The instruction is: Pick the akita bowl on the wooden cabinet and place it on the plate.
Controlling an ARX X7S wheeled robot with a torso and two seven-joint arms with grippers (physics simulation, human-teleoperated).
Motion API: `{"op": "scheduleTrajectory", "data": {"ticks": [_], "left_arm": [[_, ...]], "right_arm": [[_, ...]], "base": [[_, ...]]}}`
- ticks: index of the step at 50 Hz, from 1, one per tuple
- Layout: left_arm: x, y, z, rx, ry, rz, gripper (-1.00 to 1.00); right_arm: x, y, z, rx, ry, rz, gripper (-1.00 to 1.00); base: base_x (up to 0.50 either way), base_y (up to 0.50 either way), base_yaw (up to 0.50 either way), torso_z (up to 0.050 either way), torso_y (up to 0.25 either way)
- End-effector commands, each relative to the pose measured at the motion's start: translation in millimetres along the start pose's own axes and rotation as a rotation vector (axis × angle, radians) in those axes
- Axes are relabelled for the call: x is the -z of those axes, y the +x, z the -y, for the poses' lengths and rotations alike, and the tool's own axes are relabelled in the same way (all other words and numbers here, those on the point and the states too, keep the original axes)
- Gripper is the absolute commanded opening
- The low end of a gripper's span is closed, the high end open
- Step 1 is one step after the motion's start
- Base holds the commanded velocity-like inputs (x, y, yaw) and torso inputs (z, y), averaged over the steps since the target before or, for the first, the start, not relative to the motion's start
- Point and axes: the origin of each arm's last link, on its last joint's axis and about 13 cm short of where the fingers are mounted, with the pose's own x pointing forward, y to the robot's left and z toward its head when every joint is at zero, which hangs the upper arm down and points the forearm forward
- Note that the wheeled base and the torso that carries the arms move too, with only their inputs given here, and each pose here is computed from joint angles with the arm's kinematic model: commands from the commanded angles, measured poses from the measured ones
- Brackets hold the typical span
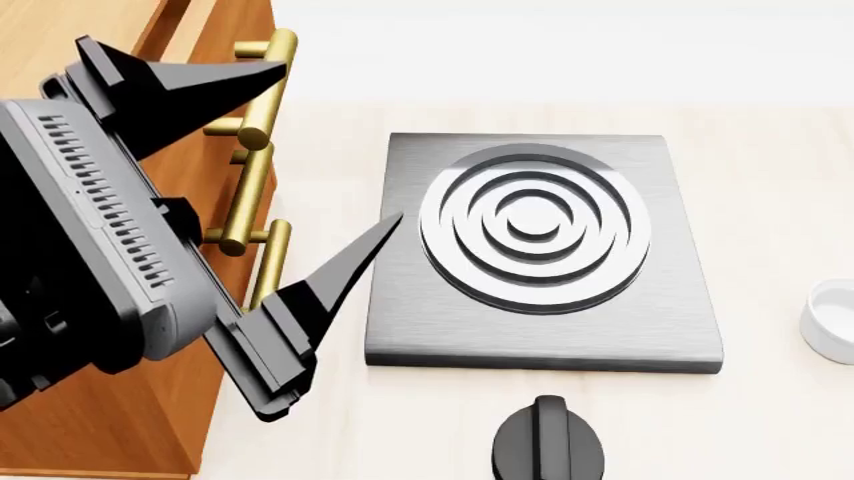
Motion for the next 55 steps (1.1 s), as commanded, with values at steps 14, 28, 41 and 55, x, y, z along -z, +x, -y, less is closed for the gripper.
{"op": "scheduleTrajectory", "data": {"ticks": [14,28,41,55], "left_arm": [[3,0,0.0,-0.003,-0.004,-0.003,1.0],[4,0,0.4,-0.003,-0.01,-0.002,1.0],[6,0,0.6,-0.006,-0.015,-0.005,1.0],[6,-1,1.1,-0.005,-0.013,-0.007,1.0]], "right_arm": [[1,2,7.8,0.121,0.102,-0.014,-1.0],[-4,15,21.0,0.163,0.196,0.017,-1.0],[-4,14,26.7,0.18,0.222,0.046,-1.0],[-5,16,35.9,0.21,0.252,0.068,-1.0]], "base": [[0.0,0.0,0.0,0.001,0.0],[0.0,0.0,0.0,0.0,0.001],[0.0,0.0,0.0,0.0,0.0],[0.0,0.0,0.0,0.0,0.0]]}}
